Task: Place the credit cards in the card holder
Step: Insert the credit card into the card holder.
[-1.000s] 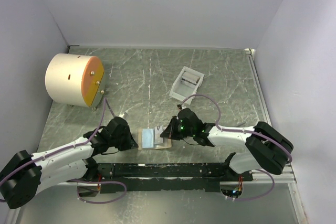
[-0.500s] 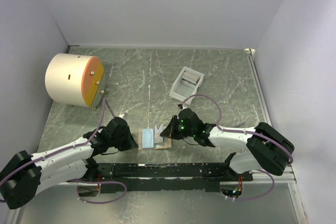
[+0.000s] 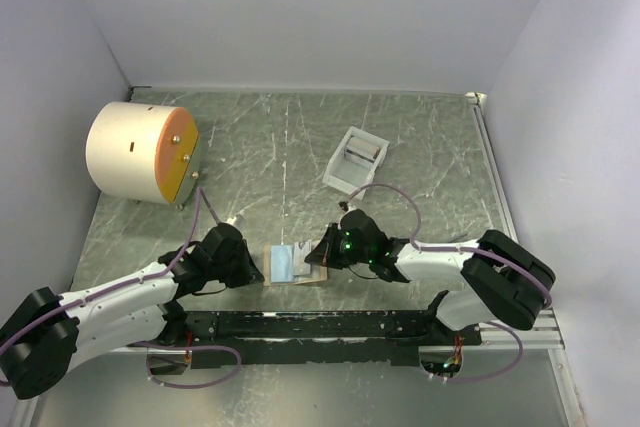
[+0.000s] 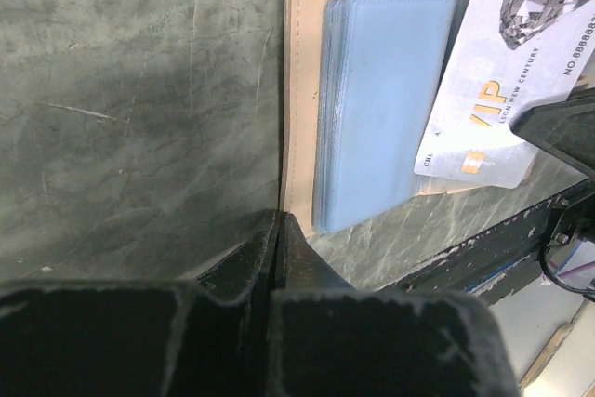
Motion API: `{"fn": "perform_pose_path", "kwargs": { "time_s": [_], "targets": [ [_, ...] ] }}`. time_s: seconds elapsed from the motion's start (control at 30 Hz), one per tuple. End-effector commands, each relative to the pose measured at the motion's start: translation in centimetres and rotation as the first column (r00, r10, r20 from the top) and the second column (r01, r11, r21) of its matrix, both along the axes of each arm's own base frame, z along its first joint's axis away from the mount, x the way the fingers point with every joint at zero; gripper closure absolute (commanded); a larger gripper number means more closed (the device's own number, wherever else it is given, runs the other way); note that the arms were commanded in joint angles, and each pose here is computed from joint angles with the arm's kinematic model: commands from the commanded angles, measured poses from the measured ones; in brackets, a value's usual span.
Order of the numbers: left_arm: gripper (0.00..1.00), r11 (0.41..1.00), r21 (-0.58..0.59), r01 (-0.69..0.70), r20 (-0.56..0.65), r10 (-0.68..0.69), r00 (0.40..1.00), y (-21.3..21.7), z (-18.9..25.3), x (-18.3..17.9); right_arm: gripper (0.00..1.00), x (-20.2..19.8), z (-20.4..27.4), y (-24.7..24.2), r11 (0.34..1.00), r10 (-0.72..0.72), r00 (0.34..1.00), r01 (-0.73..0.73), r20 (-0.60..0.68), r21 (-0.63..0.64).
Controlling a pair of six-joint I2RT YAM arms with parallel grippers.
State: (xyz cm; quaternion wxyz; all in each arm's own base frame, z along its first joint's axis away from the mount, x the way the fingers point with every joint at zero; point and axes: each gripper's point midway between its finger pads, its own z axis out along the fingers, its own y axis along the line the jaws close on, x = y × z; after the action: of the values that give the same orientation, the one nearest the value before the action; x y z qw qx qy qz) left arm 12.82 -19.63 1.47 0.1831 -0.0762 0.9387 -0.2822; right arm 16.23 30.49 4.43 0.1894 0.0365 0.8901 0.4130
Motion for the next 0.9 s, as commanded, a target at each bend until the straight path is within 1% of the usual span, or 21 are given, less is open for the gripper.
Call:
{"fn": "perform_pose_path", "kwargs": {
  "time_s": [0.0,0.87],
  "targets": [
    [0.92,0.999,-0.032,0.018,0.001,-0.018,1.000,-0.60,0.15,-0.19,1.00,-0.27,-0.58,0.18,1.000,0.009,1.000,-0.008,-0.008,0.010],
    [0.92,1.000,-0.027,0.014,0.002,-0.013,1.000,-0.50,0.18,-0.13,1.00,-1.23,-1.28,-0.01,1.000,0.027,0.999,-0.026,-0.032,0.017]
  ]
}}
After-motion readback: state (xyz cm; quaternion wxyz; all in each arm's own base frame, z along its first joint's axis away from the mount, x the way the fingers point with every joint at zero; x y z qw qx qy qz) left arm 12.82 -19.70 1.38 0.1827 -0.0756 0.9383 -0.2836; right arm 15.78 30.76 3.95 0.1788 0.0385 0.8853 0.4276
